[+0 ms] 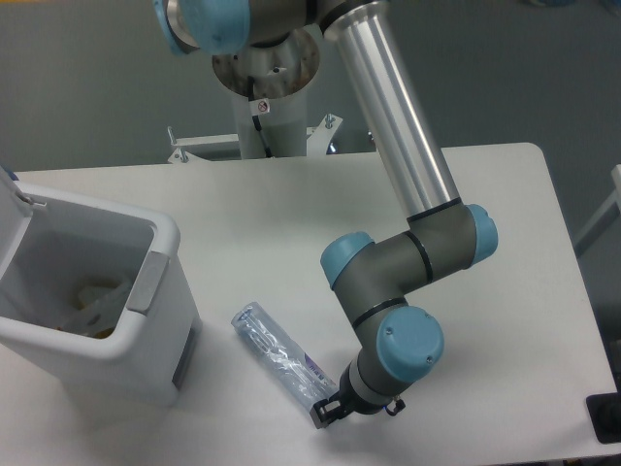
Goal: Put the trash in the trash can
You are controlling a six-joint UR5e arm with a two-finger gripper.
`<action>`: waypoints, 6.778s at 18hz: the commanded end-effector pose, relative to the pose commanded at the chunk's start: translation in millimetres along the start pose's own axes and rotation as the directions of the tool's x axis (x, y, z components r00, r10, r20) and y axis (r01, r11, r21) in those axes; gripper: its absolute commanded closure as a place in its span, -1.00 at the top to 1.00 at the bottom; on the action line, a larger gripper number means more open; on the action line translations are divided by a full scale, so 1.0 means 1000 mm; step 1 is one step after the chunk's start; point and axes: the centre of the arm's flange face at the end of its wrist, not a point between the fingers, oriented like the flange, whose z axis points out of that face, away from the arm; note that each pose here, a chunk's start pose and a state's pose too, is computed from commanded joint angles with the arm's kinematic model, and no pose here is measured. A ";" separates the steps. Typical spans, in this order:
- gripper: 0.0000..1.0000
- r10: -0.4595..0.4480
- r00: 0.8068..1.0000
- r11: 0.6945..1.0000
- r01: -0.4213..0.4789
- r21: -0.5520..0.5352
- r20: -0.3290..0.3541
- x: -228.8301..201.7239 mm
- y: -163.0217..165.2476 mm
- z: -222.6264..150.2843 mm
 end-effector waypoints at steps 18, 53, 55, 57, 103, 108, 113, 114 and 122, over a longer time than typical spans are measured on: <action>-0.58 0.027 1.000 0.997 -0.027 0.075 0.009 0.012 0.014 -0.063; -0.67 0.295 0.955 0.659 -0.185 0.729 -0.024 0.069 0.122 -0.415; -0.66 0.302 0.953 0.632 -0.182 0.753 -0.024 0.075 0.126 -0.432; -0.66 0.314 0.948 0.617 -0.170 0.768 -0.042 0.081 0.130 -0.445; 0.82 0.647 0.762 0.622 -0.549 0.558 0.029 0.247 0.207 -0.272; 0.82 0.592 0.805 0.647 -0.502 0.574 0.037 0.205 0.176 -0.280; 0.98 0.504 0.862 0.699 -0.441 0.563 0.050 0.124 0.134 -0.274; 0.98 0.492 0.868 0.705 -0.439 0.557 0.062 0.101 0.126 -0.271; 1.00 0.440 0.889 0.752 -0.442 0.489 0.125 -0.057 0.103 -0.242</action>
